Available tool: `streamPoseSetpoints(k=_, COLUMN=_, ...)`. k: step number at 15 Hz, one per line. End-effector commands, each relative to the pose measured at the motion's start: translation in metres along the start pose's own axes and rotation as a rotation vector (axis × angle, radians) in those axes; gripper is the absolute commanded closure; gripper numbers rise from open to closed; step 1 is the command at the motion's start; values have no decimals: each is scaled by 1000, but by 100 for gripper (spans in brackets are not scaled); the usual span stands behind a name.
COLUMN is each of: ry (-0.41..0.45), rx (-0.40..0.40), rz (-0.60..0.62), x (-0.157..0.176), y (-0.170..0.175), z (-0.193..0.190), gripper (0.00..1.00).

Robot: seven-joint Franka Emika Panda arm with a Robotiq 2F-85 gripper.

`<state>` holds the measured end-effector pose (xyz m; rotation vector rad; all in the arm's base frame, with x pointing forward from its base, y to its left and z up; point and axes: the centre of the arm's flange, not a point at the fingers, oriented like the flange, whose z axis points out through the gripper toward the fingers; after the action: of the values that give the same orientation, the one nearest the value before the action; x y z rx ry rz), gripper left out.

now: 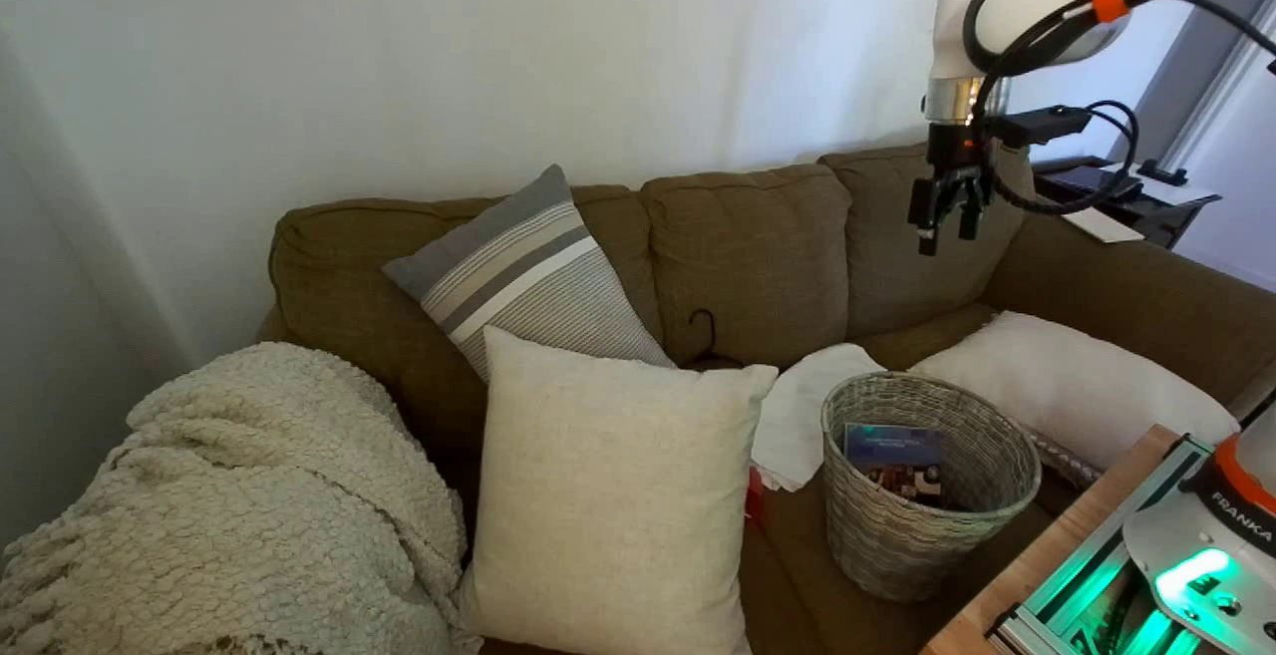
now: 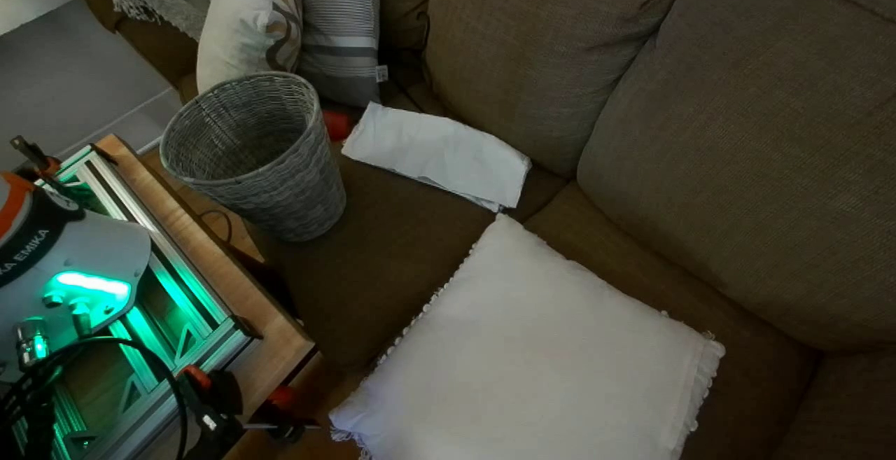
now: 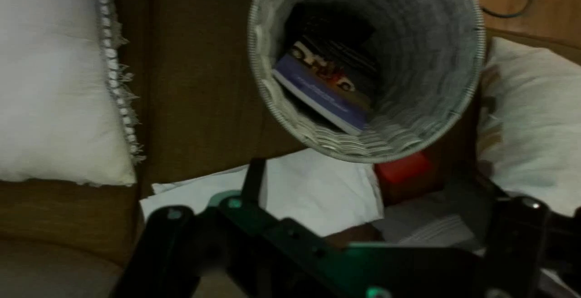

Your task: Put the white folded cloth in the basket

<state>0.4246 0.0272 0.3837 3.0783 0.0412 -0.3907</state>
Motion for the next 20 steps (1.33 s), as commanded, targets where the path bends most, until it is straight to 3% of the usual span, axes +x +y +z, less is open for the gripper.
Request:
streamPoseSetpoints(k=1, ry=-65, rx=-196, rz=-29, x=35, y=20, z=9, gripper=0)
streamPoseSetpoints(k=2, ry=-32, rx=-110, rz=-22, x=16, y=15, z=11, gripper=0)
streamPoseSetpoints(k=4, ry=-45, rx=-159, rz=-34, x=29, y=18, z=15, gripper=0)
streamPoseSetpoints(k=15, ry=-59, rx=-188, rz=-10, x=34, y=20, z=21, gripper=0)
streamPoseSetpoints(k=16, ry=-65, rx=-214, rz=-9, x=39, y=25, z=27, gripper=0)
streamPoseSetpoints(k=20, ry=-36, rx=-181, rz=-103, x=95, y=65, z=88, gripper=0)
